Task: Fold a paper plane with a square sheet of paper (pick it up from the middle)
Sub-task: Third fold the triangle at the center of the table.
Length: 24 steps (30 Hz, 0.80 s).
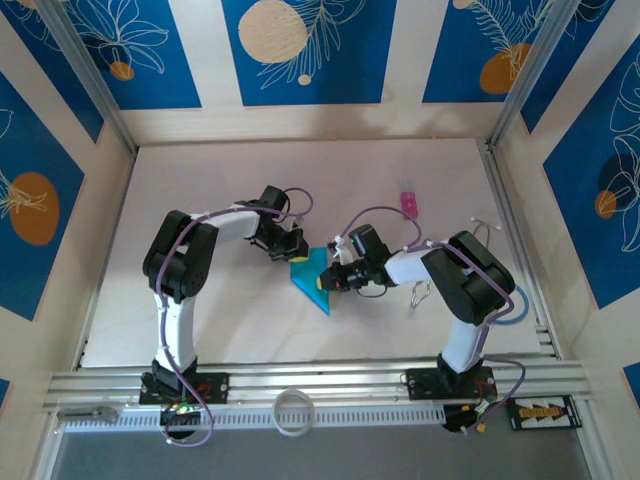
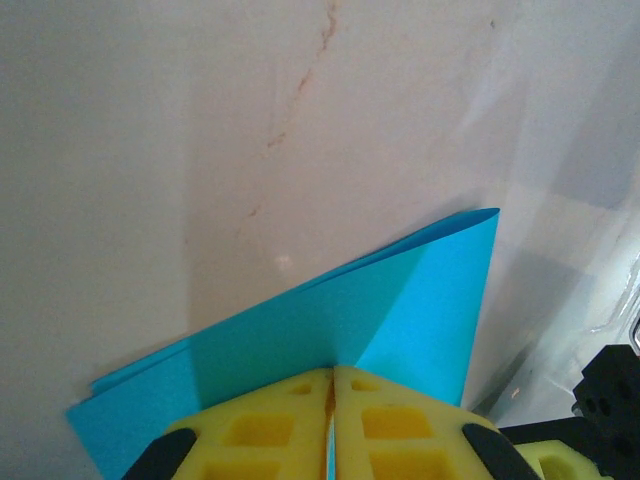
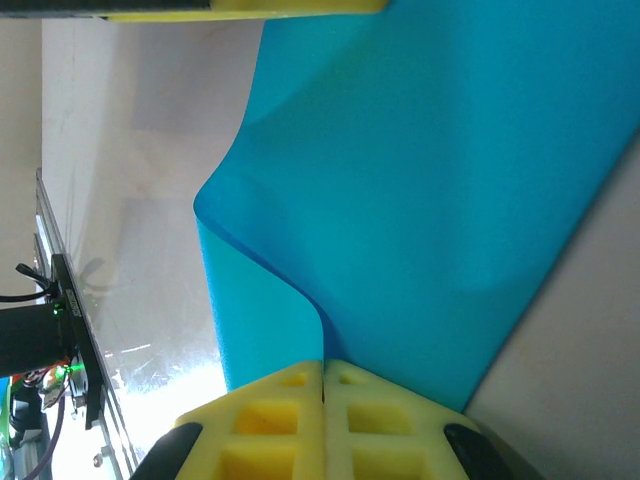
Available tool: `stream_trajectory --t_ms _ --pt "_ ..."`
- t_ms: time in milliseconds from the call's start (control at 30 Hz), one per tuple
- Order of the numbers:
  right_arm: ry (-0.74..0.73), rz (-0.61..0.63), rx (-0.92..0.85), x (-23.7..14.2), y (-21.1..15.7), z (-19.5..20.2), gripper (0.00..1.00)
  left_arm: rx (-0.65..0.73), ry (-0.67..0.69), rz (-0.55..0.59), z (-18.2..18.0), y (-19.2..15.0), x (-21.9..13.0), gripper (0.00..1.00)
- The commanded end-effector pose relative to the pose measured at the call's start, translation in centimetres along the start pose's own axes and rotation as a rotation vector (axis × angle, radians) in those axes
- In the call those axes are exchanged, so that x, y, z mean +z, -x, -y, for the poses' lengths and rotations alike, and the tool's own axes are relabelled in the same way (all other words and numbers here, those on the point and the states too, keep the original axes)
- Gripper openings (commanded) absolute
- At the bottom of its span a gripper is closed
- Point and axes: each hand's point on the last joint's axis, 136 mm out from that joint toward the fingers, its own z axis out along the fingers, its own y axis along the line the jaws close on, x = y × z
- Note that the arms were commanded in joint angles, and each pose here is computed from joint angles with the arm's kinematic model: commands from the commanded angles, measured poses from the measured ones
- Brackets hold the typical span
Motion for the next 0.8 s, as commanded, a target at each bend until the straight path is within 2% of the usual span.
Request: stream_trajectory --t_ms 0,533,767 --pt "-0.007 0.017 -0.027 -0.5 0.2 -0.4 0.02 -0.051 0.117 -0.034 -2.8 -1.8 0.4 0.1" --pt "-0.019 -0.015 -0.012 0.1 -0.7 0.0 0.02 -0.052 0.109 -0.029 -2.7 -1.6 0.4 0.1" --pt "-0.073 -0.047 -0.003 1.0 -1.7 1.1 0.02 -0.043 0.086 -0.012 -2.0 -1.3 0.2 0.11"
